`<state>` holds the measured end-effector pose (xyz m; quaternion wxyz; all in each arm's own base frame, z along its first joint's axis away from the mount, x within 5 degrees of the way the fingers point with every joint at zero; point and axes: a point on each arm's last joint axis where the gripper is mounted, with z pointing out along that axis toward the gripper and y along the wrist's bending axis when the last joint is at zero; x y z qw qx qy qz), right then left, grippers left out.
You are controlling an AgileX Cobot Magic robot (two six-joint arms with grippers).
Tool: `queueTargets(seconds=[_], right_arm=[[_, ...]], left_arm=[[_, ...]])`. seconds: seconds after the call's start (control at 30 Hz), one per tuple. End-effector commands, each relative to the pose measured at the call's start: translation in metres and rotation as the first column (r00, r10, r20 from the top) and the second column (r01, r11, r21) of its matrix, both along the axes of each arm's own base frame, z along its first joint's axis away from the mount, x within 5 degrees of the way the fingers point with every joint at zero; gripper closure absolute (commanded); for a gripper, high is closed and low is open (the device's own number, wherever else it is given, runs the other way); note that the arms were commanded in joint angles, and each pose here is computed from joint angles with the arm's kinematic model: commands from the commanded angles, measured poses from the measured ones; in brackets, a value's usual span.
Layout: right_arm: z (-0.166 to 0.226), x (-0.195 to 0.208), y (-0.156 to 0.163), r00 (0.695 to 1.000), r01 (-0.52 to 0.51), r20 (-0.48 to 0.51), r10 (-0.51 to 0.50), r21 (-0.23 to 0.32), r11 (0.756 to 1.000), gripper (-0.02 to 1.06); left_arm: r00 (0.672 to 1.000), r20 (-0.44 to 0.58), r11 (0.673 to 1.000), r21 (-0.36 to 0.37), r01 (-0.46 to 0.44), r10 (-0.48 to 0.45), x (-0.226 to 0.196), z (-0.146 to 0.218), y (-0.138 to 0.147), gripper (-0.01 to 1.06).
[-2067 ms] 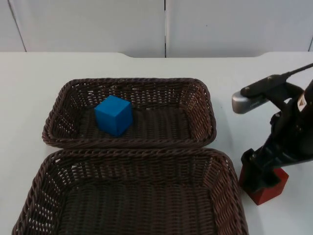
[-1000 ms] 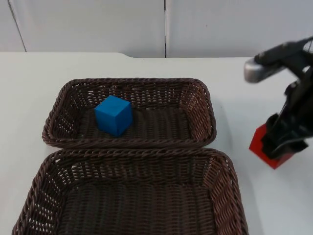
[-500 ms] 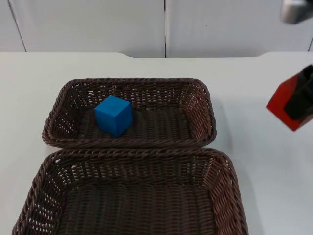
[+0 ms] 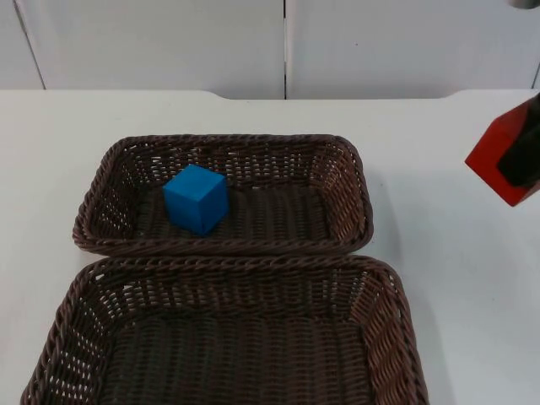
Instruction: Pick up one cube with the left hand and place it into the upper basket. Pick up one cube with the right hand and place it into the lower basket.
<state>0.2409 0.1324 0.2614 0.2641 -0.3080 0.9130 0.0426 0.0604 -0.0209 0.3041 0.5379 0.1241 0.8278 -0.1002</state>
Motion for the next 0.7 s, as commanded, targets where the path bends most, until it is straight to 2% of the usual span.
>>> queueTargets(seconds=[0.0,0.13,0.33,0.43,0.67], right_arm=[[0.0042,-0.0007,0.0016,1.000,-0.006,0.021,0.006,0.014,1.000,1.05],[0.0040,-0.0011,0.0018,1.000,-0.004,0.016,0.003,0.019,1.000,1.05],[0.0040,-0.0033,0.0054,1.000,0.019,-0.017,-0.017,0.072,0.997,1.05],[0.0042,-0.0049,0.0080,0.998,0.040,-0.046,-0.035,0.115,0.993,1.05],[0.0038,-0.0074,0.0103,0.996,0.054,-0.083,-0.042,0.147,0.988,1.05]], left_arm=[[1.000,0.011,1.000,-0.004,-0.003,0.003,0.0000,-0.0003,0.0003,0.00],[1.000,0.011,1.000,-0.004,-0.003,0.003,0.0000,-0.0003,0.0003,0.00],[1.000,0.013,1.000,-0.005,-0.002,0.003,0.0001,-0.0001,0.0002,0.00],[1.000,0.020,1.000,-0.007,-0.002,0.003,0.0003,0.0004,0.0002,0.00],[1.000,0.022,1.000,-0.008,-0.002,0.003,0.0004,0.0006,0.0001,0.00]])
